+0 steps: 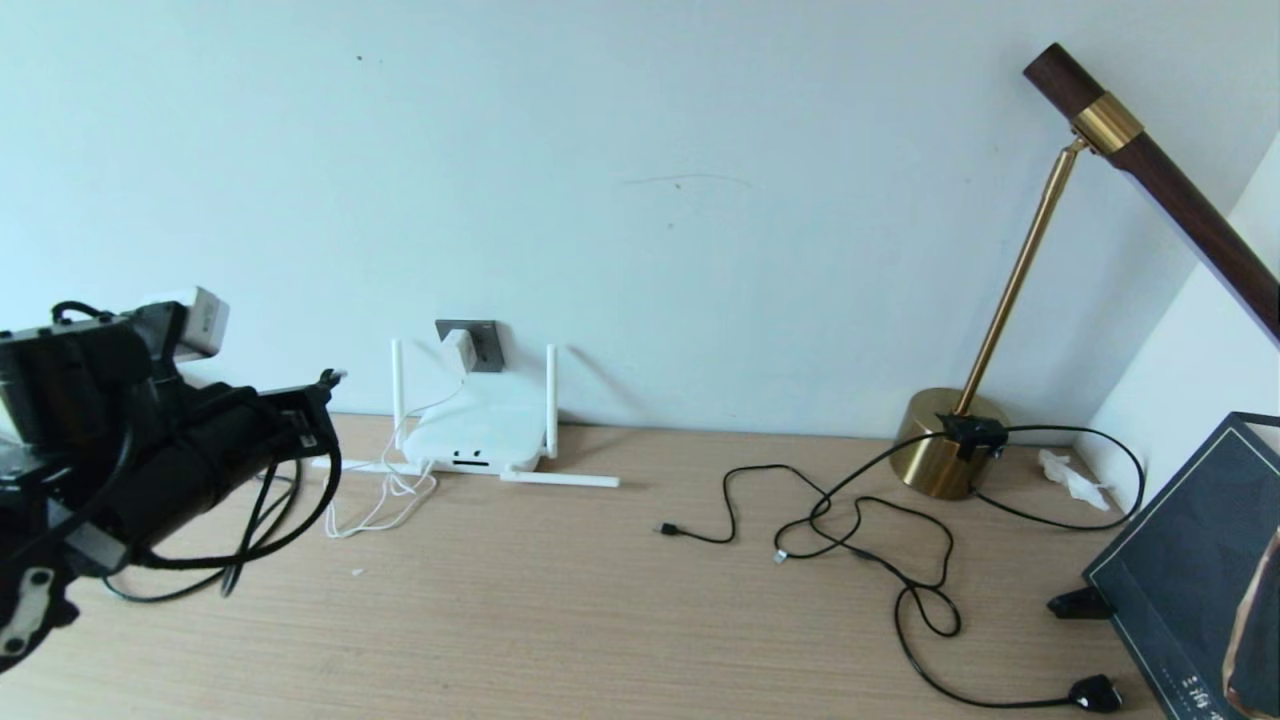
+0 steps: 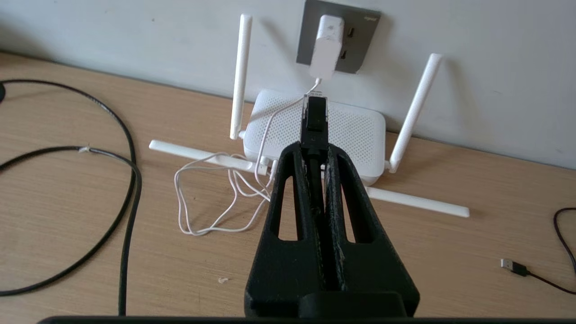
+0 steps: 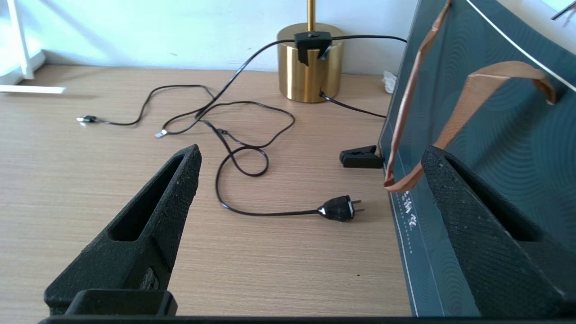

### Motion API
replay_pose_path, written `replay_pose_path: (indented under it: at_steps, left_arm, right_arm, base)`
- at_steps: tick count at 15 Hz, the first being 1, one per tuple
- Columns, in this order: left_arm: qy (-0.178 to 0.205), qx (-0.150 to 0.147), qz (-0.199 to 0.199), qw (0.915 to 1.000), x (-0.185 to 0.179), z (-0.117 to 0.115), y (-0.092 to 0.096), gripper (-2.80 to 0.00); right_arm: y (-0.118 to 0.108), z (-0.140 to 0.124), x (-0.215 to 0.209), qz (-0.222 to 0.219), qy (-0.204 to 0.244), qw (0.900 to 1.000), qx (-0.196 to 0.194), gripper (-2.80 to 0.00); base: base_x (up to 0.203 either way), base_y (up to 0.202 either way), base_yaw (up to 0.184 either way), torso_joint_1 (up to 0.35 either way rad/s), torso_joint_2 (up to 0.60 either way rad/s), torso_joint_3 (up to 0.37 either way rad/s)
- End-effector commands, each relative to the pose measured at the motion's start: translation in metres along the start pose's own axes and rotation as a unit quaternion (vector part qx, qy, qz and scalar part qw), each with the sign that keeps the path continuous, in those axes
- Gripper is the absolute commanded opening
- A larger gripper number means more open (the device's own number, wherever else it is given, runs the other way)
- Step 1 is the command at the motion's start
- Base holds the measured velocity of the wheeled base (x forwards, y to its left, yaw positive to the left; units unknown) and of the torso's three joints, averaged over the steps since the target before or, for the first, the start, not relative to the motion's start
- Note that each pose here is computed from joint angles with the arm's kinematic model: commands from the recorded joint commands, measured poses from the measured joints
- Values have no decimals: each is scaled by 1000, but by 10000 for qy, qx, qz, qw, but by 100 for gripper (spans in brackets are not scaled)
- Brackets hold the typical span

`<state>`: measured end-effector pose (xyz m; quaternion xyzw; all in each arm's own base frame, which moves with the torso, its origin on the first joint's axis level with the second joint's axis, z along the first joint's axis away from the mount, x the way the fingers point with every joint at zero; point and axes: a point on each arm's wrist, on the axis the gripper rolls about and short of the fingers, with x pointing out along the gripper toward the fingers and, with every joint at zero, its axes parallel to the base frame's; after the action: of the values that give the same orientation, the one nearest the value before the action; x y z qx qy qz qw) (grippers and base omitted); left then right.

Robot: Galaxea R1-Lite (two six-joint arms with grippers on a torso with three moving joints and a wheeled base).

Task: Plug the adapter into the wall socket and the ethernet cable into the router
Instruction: Align cable and router interface

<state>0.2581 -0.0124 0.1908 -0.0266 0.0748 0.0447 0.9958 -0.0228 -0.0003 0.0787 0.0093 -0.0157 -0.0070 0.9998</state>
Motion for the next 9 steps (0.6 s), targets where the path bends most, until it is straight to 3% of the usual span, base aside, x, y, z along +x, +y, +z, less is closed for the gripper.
replay_pose_path:
  at_steps: [1, 4, 5, 6, 9]
  left_arm:
    - [-24, 144, -30, 9999, -16, -5, 2, -280]
    - [-126, 302, 233, 9992, -21, 0, 10, -280]
    - [-54, 504, 291, 9983, -17, -1, 12, -280]
    - [-19, 720, 249, 9971, -18, -3, 13, -280]
    - [-6, 779, -92, 9969, -48, -13, 10, -280]
  right_arm:
    - [0, -3, 1, 1, 49, 10000, 0, 0]
    - [0, -3, 1, 1, 49, 10000, 0, 0]
    - [0, -3, 1, 1, 49, 10000, 0, 0]
    - [0, -3, 1, 1, 49, 10000, 0, 0]
    - [0, -3, 1, 1, 49, 10000, 0, 0]
  base:
    - [0, 0, 0, 0, 0, 0]
    - [0, 0, 0, 0, 0, 0]
    - [0, 0, 0, 0, 0, 0]
    - [0, 0, 0, 0, 0, 0]
    - [0, 0, 0, 0, 0, 0]
